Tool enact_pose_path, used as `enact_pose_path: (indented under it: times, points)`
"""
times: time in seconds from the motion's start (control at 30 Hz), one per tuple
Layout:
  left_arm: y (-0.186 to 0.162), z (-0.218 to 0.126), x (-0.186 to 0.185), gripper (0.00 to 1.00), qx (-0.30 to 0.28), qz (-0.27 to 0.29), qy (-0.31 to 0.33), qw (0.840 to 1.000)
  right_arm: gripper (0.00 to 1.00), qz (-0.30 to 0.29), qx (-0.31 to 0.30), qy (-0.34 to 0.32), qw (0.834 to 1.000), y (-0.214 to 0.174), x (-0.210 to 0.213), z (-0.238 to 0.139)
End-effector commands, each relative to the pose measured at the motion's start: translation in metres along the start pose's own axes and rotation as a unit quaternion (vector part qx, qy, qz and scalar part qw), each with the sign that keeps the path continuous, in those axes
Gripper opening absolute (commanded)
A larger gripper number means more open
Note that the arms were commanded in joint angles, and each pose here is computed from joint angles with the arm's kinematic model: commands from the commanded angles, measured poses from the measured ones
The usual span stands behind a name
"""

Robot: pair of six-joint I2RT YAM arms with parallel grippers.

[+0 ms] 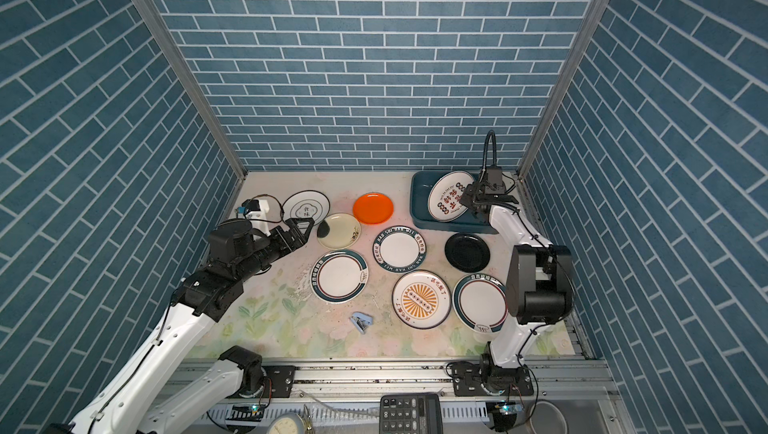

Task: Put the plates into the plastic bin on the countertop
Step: 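Carry the plate with the right gripper and lower it into the teal bin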

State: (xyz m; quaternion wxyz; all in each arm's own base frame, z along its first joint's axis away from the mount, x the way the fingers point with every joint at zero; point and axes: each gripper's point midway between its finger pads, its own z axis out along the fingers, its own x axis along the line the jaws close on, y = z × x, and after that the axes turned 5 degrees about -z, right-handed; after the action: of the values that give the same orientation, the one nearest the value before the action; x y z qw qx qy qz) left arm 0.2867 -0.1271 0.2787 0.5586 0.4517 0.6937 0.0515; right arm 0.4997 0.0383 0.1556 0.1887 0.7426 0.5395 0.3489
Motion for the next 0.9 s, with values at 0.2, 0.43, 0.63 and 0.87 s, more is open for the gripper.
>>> enact_pose_path:
  times: [0.2,0.43,0.63,0.87]
  points:
    - [-0.003,0.011,0.008,1.00,0.010,0.008,0.017,1.000,0.00,0.054,0.016,0.066,0.996,0.007,0.013,0.049]
    - [0.002,0.015,-0.003,1.00,0.019,0.043,0.008,0.999,0.05,0.074,0.060,0.092,0.991,-0.009,0.020,0.072]
    - [0.003,0.013,-0.003,0.99,0.016,0.049,0.011,0.999,0.95,0.055,0.051,0.096,0.993,0.001,0.025,0.052]
    - [0.003,0.000,0.011,0.99,0.016,0.051,0.053,0.997,0.98,0.028,0.003,0.082,0.996,0.017,0.025,-0.015]
